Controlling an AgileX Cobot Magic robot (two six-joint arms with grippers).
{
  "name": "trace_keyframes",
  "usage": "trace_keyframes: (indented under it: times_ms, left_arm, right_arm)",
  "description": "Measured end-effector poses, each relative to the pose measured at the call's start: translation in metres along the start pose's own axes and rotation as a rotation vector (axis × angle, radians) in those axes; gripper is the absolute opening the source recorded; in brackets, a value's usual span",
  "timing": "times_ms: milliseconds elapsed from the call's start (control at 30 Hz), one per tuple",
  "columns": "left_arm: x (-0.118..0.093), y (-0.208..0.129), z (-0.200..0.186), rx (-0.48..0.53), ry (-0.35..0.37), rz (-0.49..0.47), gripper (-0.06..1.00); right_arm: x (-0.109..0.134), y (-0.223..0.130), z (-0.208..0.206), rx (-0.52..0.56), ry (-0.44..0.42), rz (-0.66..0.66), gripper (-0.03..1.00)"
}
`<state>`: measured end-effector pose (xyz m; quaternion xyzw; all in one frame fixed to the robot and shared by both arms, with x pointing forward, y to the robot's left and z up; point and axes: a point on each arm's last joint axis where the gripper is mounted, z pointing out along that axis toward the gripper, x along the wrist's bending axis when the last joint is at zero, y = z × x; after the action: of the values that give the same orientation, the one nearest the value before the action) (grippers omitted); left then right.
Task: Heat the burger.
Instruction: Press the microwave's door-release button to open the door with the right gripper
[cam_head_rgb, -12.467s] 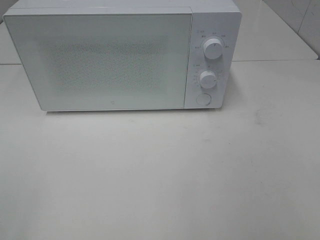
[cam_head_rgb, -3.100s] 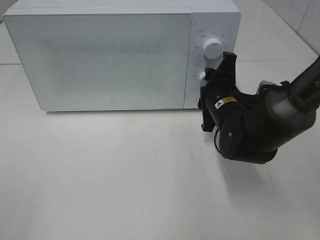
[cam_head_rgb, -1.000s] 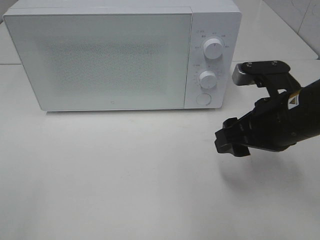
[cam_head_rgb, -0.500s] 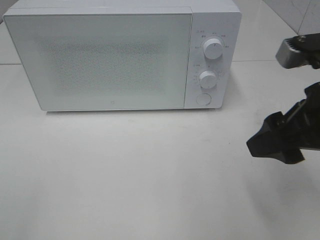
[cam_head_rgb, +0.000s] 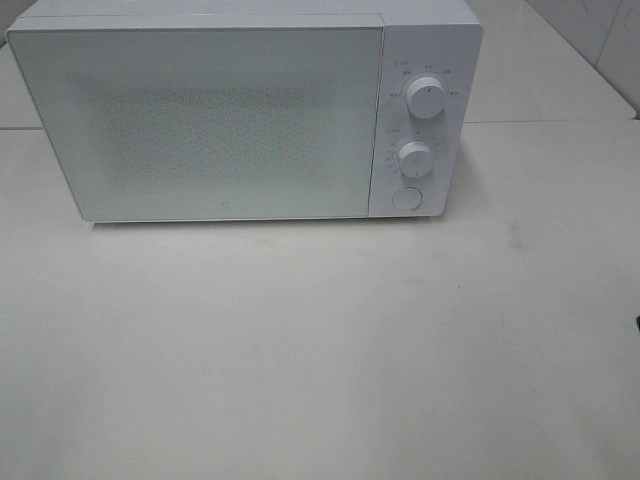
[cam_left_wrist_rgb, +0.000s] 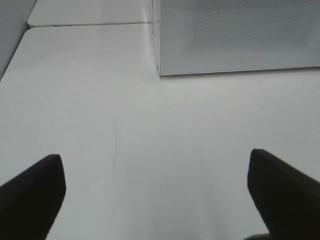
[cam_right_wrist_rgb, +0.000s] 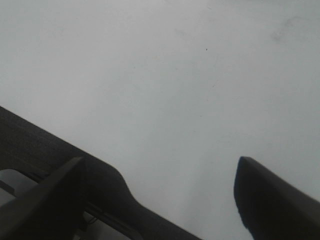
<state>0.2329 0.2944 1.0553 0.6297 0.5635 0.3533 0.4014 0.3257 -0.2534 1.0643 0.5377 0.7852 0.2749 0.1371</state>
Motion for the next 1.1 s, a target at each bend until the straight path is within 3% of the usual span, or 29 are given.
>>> trace_keyframes:
  times_ms: [267,633,700,1100]
  left_arm:
    - [0.000,0.000,0.000,0.000,0.000,0.000,0.90]
    - [0.000,0.000,0.000,0.000,0.000,0.000,0.90]
    - [0.000,0.000,0.000,0.000,0.000,0.000,0.90]
    - [0.000,0.000,0.000,0.000,0.000,0.000,0.90]
  right_arm:
    - [-0.008,-0.022,-0.022,-0.049,-0.062,0.071,0.77]
    - [-0.011,-0.070,-0.031,-0.211,-0.141,0.155,0.77]
    - [-0.009,-0.079,-0.038,-0.290,-0.160,0.166,0.77]
    - [-0.004,-0.096,-0.050,-0.429,-0.183,0.168,0.77]
